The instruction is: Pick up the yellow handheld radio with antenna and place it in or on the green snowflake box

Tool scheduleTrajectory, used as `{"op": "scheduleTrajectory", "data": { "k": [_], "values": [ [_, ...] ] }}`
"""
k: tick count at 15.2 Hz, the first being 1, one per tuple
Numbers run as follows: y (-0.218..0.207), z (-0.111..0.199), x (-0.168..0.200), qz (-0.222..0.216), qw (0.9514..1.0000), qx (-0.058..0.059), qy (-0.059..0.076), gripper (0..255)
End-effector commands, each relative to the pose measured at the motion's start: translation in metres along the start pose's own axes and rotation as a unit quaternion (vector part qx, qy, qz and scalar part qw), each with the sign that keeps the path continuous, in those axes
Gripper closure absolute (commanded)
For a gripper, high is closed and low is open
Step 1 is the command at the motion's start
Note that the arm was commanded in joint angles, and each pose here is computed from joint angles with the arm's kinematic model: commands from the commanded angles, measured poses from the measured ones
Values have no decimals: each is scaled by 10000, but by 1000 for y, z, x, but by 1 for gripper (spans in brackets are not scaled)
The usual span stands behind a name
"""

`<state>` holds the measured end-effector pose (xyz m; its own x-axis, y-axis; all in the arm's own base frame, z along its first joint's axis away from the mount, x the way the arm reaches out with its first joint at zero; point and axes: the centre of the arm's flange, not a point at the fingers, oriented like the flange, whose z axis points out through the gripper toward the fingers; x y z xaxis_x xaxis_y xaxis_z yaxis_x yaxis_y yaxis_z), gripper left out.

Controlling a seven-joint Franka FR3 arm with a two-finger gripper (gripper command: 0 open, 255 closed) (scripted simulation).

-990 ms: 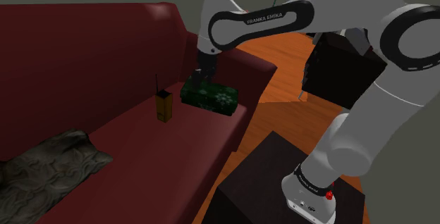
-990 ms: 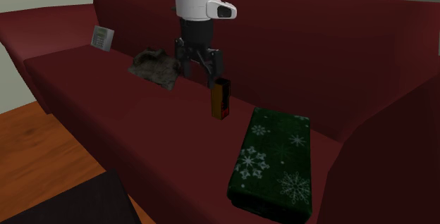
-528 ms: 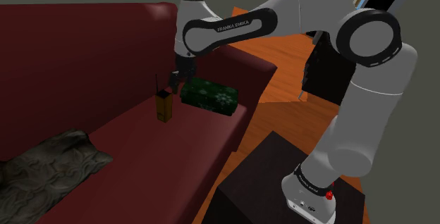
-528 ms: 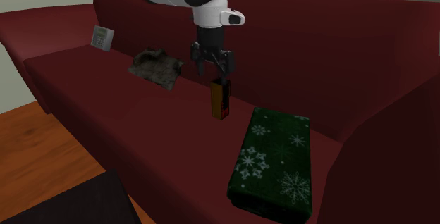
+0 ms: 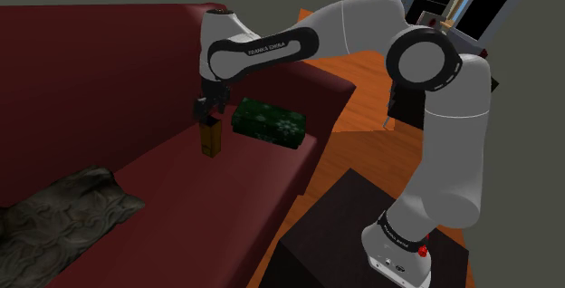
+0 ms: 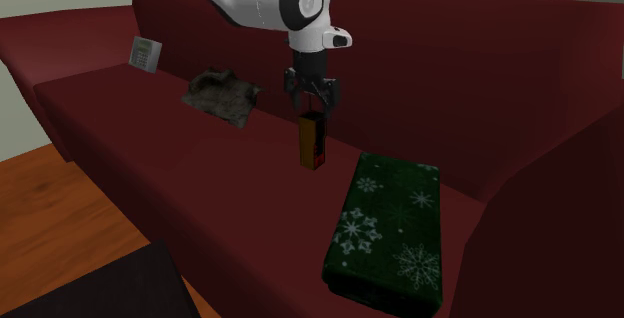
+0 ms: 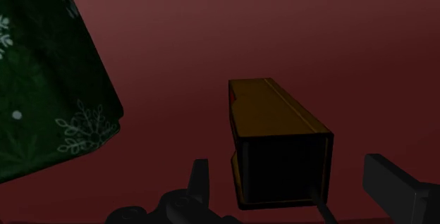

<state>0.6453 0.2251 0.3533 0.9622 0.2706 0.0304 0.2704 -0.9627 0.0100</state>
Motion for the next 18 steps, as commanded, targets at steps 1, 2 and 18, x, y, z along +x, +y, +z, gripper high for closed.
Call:
{"op": "scheduleTrajectory", "data": {
  "k": [1,2,18],
  "values": [
    [-1,10,0,-2,10000,-2,6,0],
    [-1,15,0,-3,10000,-2,6,0],
    [0,29,0,-2,10000,-2,6,255]
  ]
}}
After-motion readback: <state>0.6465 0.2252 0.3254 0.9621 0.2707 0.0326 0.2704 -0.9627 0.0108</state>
